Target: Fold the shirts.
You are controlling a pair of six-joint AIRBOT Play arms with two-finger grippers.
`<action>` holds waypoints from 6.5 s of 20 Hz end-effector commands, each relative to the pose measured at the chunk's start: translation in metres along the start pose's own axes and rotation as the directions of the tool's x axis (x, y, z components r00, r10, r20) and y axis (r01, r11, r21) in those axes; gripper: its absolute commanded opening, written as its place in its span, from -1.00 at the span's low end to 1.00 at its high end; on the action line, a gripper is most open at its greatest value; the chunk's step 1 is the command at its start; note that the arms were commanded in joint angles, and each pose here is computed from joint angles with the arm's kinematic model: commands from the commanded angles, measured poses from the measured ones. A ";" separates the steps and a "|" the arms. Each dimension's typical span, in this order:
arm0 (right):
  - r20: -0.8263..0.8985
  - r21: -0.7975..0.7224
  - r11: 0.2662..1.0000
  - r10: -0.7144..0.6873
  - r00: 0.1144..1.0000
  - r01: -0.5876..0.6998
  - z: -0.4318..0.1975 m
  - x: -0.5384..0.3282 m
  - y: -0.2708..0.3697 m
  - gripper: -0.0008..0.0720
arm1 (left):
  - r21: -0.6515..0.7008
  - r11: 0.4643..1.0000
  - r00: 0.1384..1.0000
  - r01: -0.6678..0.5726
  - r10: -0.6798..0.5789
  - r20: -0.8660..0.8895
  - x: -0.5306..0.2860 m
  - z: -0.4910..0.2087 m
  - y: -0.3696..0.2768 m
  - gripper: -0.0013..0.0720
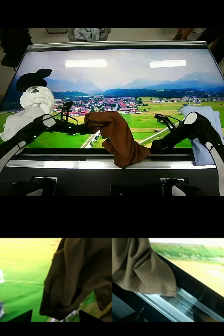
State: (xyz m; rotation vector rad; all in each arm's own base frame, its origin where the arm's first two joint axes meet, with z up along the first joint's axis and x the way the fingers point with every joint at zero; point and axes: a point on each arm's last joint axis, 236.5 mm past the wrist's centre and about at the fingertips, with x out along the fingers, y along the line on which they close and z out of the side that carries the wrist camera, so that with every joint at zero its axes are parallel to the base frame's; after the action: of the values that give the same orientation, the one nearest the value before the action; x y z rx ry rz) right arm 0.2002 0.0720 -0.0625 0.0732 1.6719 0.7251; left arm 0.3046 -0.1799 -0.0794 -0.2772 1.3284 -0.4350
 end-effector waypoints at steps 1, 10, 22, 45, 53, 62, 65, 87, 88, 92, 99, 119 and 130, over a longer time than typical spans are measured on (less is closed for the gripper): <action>-0.008 0.009 1.000 0.020 1.000 -0.020 -0.002 0.002 0.004 0.93 | 0.009 1.000 0.998 0.006 -0.006 0.057 0.007 0.011 -0.009 0.79; 0.097 0.133 0.978 0.148 0.984 -0.160 -0.002 0.051 0.023 0.97 | -0.036 0.999 1.000 0.009 -0.008 0.031 0.014 0.007 -0.008 -0.89; 0.254 0.085 0.996 -0.040 0.966 0.018 0.056 0.026 0.002 -0.87 | -0.014 1.000 0.989 0.026 -0.023 0.145 -0.024 0.042 -0.013 -0.89; 0.615 0.283 0.582 -0.720 0.321 0.763 -0.063 -0.391 0.099 -0.87 | -0.061 0.954 0.261 -0.292 0.141 0.955 -0.511 0.058 -0.059 -0.90; 0.324 0.108 0.705 -0.692 0.645 0.701 -0.056 -0.254 0.030 -0.86 | -0.150 0.970 0.519 -0.188 0.228 0.824 -0.367 0.043 0.021 -0.90; 0.366 0.087 0.719 -0.667 0.650 0.689 0.149 -0.190 -0.107 -0.86 | -0.112 0.978 0.658 -0.176 0.201 0.726 -0.261 0.116 0.062 -0.89; 0.460 0.168 0.803 -0.577 0.675 0.572 0.232 -0.154 -0.136 -0.86 | -0.156 0.971 0.670 -0.182 0.239 0.703 -0.206 0.154 0.094 -0.89; 0.272 -0.002 0.995 0.101 0.957 -0.104 0.196 0.028 0.045 1.00 | -0.052 0.977 0.872 -0.205 0.207 0.444 -0.112 0.122 0.112 -0.89; 0.289 0.012 0.994 0.104 0.952 -0.113 0.203 0.033 0.049 1.00 | -0.052 0.977 0.873 -0.205 0.206 0.442 -0.112 0.121 0.111 -0.89; 0.364 0.071 0.977 0.162 0.917 -0.201 0.234 0.057 0.074 0.99 | -0.051 0.978 0.877 -0.202 0.204 0.435 -0.111 0.120 0.111 -0.89; 0.461 0.078 0.980 0.127 0.878 -0.182 0.259 0.051 0.084 -0.86 | -0.050 0.978 0.873 -0.203 0.203 0.443 -0.114 0.121 0.110 -0.89; 0.912 0.357 0.449 -0.358 -0.201 0.819 -0.040 -0.483 0.196 -0.86 | 0.167 0.963 0.045 -0.211 -0.161 0.986 -0.587 0.061 -0.151 -0.89; 0.697 0.244 0.623 -0.645 0.313 0.743 0.038 -0.395 0.055 -0.86 | 0.071 0.984 0.577 -0.163 0.036 0.816 -0.402 0.149 -0.048 -0.89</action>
State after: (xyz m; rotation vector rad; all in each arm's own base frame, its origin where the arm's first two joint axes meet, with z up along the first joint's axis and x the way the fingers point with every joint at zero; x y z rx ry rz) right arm 0.2741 -0.0224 0.3755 -0.4324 0.4123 0.0236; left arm 0.3191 -0.0502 0.4121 -0.2348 0.1289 -0.2479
